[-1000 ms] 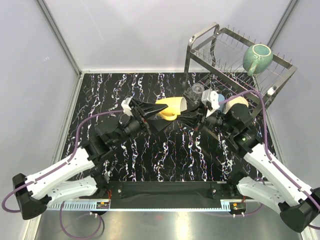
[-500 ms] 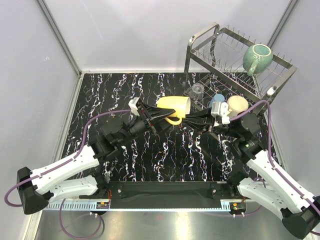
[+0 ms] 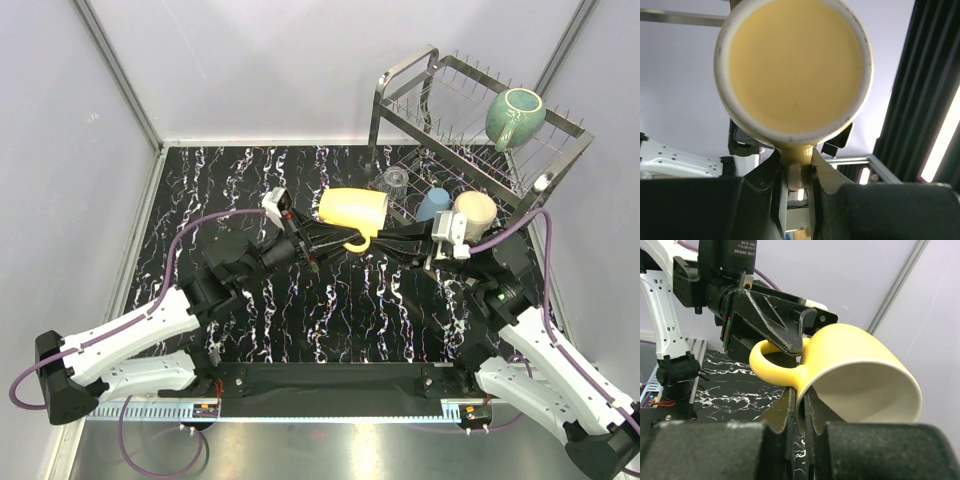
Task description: Load the cups into the dish rack
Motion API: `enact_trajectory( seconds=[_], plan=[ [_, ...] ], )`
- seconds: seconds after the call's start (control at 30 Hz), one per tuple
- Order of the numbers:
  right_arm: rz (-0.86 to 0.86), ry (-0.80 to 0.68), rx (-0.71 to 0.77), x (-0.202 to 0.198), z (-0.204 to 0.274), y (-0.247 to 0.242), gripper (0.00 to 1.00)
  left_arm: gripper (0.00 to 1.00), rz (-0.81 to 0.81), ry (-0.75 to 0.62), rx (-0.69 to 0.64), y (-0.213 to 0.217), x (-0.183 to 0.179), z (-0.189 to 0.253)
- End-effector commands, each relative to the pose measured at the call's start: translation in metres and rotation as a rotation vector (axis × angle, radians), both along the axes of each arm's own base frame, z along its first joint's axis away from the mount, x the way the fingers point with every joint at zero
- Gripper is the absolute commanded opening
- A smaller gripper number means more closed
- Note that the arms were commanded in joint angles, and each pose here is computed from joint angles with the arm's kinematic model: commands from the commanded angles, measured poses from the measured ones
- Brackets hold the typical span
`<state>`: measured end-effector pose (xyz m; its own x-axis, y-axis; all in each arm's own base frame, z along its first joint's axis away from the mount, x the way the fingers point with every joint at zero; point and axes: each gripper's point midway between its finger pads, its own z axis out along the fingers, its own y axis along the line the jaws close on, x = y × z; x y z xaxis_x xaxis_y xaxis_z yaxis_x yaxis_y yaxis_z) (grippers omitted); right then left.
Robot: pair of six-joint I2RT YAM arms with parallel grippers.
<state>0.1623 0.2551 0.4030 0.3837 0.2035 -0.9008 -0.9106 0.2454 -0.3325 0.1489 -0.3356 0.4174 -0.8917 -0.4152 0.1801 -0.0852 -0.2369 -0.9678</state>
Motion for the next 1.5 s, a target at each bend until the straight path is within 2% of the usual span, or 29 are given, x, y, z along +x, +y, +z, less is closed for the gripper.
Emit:
enact_trajectory(
  seconds=[0.0,0.03,0.13,0.2,0.47,0.67,0.8,0.83,0.93,0.97,1.03,1.17,1.3,1.33,1.47],
  plan=[
    [0.032,-0.017,-0.007,-0.018,0.011,-0.003,0.02,0.0,0.039,-0.276,-0.021,0.008,-0.01,0.059],
    [0.006,0.014,-0.016,-0.013,0.004,-0.005,0.13,0.0,0.049,-0.29,0.025,0.006,-0.008,0.055],
    [-0.026,0.065,-0.039,-0.008,-0.011,-0.006,0.18,0.0,0.101,-0.383,0.088,0.011,-0.005,0.061],
    [-0.055,0.089,-0.038,-0.005,-0.016,-0.01,0.3,0.0,0.134,-0.439,0.118,0.013,-0.002,0.064],
    [-0.199,0.166,-0.039,0.008,-0.031,-0.027,0.48,0.0,0.182,-0.534,0.216,0.01,0.007,0.06],
    [-0.367,0.325,-0.008,0.023,-0.04,-0.05,0.5,0.0,0.218,-0.605,0.344,0.007,0.019,0.058],
    [-0.557,0.593,0.011,0.035,-0.067,-0.077,0.44,0.0,0.234,-0.661,0.493,0.0,0.034,0.05],
    [-0.565,0.679,0.025,0.035,-0.074,-0.077,0.41,0.0,0.239,-0.701,0.534,-0.002,0.036,0.049],
    [-0.579,0.899,-0.052,0.028,-0.113,-0.073,0.4,0.0,0.274,-0.783,0.628,-0.008,0.05,0.061],
    [-0.571,0.948,-0.07,0.026,-0.122,-0.07,0.4,0.0,0.298,-0.817,0.624,-0.007,0.051,0.08],
    [-0.567,1.094,-0.106,0.02,-0.148,-0.065,0.4,0.0,0.314,-0.856,0.712,-0.017,0.066,0.074],
    [-0.548,1.271,-0.187,0.005,-0.184,-0.059,0.4,0.0,0.381,-0.958,0.752,-0.029,0.085,0.1],
    [-0.476,1.394,-0.186,-0.01,-0.202,-0.05,0.38,0.0,0.447,-1.029,0.782,-0.044,0.104,0.125],
    [-0.466,1.392,-0.191,-0.012,-0.204,-0.049,0.38,0.0,0.432,-1.037,0.813,-0.057,0.112,0.115],
    [-0.561,1.349,-0.154,-0.007,-0.196,-0.066,0.41,0.0,0.463,-1.022,0.876,-0.055,0.119,0.108]
  ],
)
